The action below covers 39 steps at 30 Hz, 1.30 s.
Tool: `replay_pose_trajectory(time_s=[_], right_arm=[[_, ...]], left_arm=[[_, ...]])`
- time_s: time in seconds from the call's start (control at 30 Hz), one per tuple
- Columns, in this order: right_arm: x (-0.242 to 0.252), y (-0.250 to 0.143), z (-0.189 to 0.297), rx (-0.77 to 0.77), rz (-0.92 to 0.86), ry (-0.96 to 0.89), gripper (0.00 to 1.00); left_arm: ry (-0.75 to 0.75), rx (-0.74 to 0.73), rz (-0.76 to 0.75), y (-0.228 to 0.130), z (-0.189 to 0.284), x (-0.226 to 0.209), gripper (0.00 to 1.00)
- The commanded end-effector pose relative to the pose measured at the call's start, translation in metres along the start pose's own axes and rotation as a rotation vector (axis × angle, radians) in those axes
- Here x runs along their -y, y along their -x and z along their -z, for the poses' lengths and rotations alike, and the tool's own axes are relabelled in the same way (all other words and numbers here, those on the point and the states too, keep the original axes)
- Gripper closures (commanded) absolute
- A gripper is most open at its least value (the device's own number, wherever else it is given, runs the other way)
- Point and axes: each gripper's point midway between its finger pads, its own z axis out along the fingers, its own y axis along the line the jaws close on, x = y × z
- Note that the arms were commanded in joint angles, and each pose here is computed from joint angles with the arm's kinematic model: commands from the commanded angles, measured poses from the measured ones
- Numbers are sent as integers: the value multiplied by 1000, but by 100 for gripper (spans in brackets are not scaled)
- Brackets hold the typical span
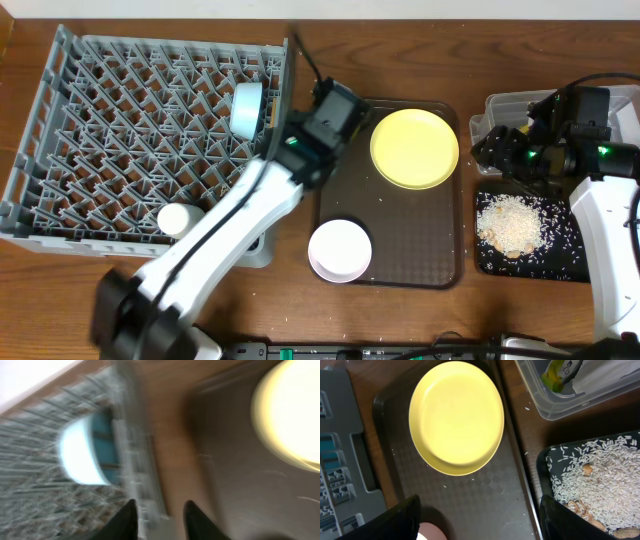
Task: Sort waste into correct bins and load items into the dishwasher
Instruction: 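Reach left gripper to the white bowl on the tray and grasp it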
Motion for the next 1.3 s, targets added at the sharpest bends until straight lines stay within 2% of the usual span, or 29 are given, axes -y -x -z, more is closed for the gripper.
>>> replay_pose_trajectory(time_s=[0.0,0.07,0.27,0.43,0.53,0.63,0.77,1.07,1.17,1.2,1.27], right_arm=[[0,4,1,10,-1,-1,27],[0,4,1,10,-1,-1,27],[0,4,1,10,-1,-1,26],[0,4,1,11,-1,-1,26],[-1,5,1,14,0,0,26],[-1,5,1,14,0,1,26],[-1,4,1,14,0,1,26],[-1,6,1,19,2,3,26],[-1,6,1,19,2,3,26],[-1,6,1,19,2,3,26],[-1,6,1,19,2,3,26]], left_arm=[[-418,-62,45,-13,31,64,86],[-467,-134,35,-30,37,72,92],[-468,-387,-40,-102,26,92,92],[-473,-484,-113,-143,7,116,92],[-526,-559,-148,-165,-4,141,92],[-554,-585,-173,-175,-21,164,92],[-566,-549,-177,-164,-38,178,92],[-646,-240,-156,-53,-15,198,90],[-590,-222,-162,-36,-7,183,83],[-558,-230,-163,-35,-7,176,73],[-485,-272,-168,-44,-12,159,61]])
